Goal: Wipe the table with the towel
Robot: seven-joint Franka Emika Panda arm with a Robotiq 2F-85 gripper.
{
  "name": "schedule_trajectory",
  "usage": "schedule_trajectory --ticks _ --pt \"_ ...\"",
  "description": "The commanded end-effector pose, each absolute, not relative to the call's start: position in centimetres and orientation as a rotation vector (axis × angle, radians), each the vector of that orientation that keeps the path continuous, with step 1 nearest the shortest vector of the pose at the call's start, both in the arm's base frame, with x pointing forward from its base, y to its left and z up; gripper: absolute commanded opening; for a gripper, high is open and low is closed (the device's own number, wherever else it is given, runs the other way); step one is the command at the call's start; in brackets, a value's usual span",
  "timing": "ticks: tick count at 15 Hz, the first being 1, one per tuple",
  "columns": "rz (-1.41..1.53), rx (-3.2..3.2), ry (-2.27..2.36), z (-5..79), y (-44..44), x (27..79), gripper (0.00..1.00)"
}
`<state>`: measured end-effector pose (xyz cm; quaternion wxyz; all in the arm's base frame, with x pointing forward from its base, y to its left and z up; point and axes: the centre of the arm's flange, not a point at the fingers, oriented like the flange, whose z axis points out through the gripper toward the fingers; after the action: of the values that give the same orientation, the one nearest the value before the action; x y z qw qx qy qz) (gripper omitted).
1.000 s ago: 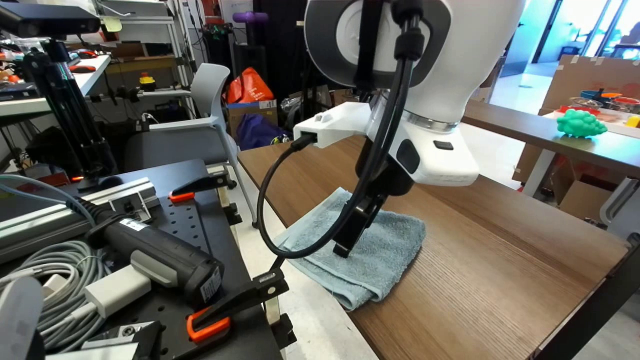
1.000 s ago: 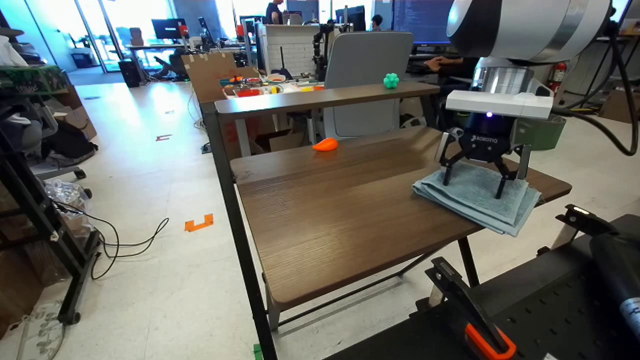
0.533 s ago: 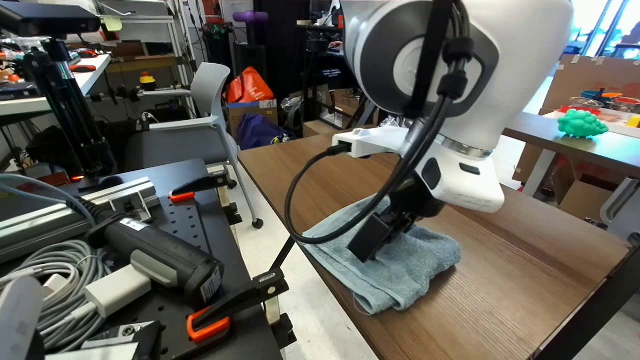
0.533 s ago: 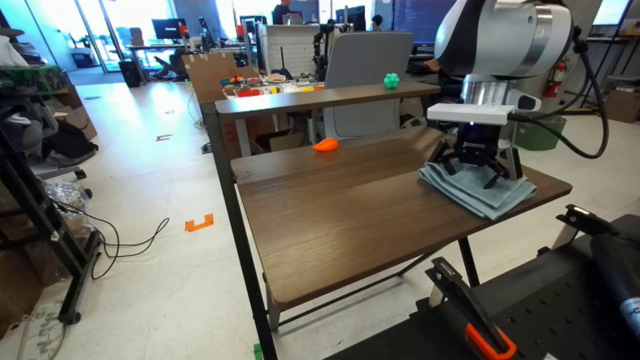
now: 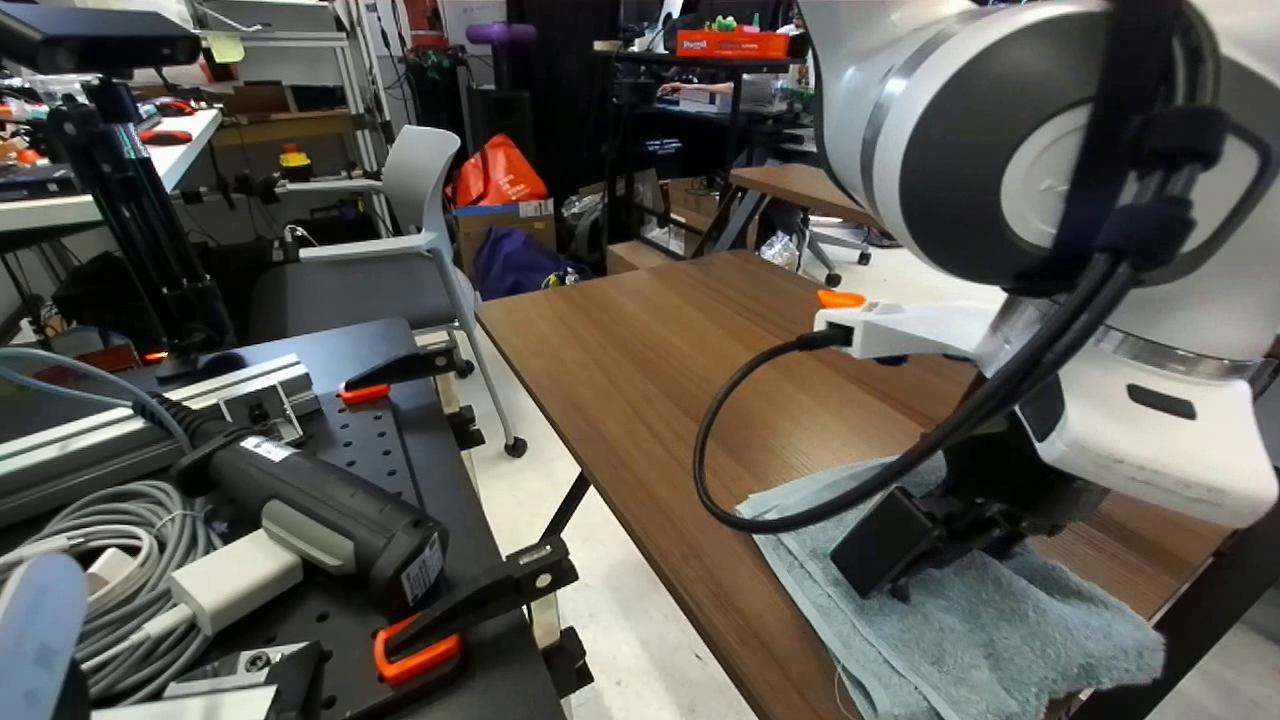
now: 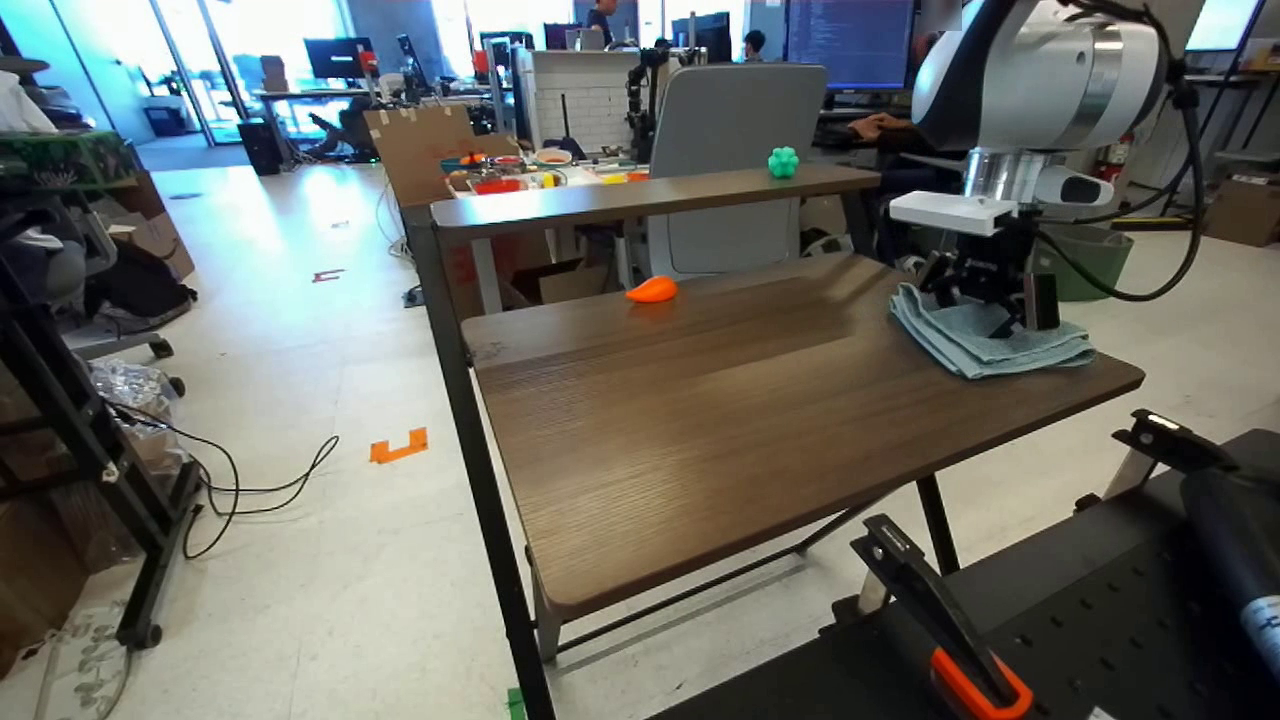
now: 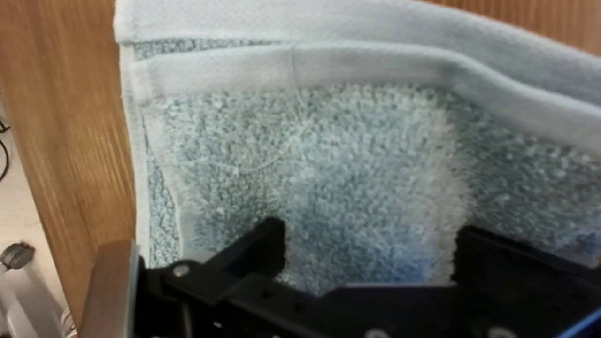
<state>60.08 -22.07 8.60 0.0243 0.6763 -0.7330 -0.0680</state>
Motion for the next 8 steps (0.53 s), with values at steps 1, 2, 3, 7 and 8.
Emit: schedule_trajectory --ticks 1,2,3,7,8 --pt "-0.166 1.902 -2.381 4.8 -24.3 60.7 1.00" --pt "-0.191 1.904 -2.373 5.1 -23.6 60.5 1.00" --pt "-0.236 1.958 -2.324 5.7 -22.1 59.9 1.00" --pt "-0.251 2.159 -2.131 8.5 -18.4 56.4 1.00" --pt "-0.266 2.196 -2.083 8.6 -17.7 55.8 1.00"
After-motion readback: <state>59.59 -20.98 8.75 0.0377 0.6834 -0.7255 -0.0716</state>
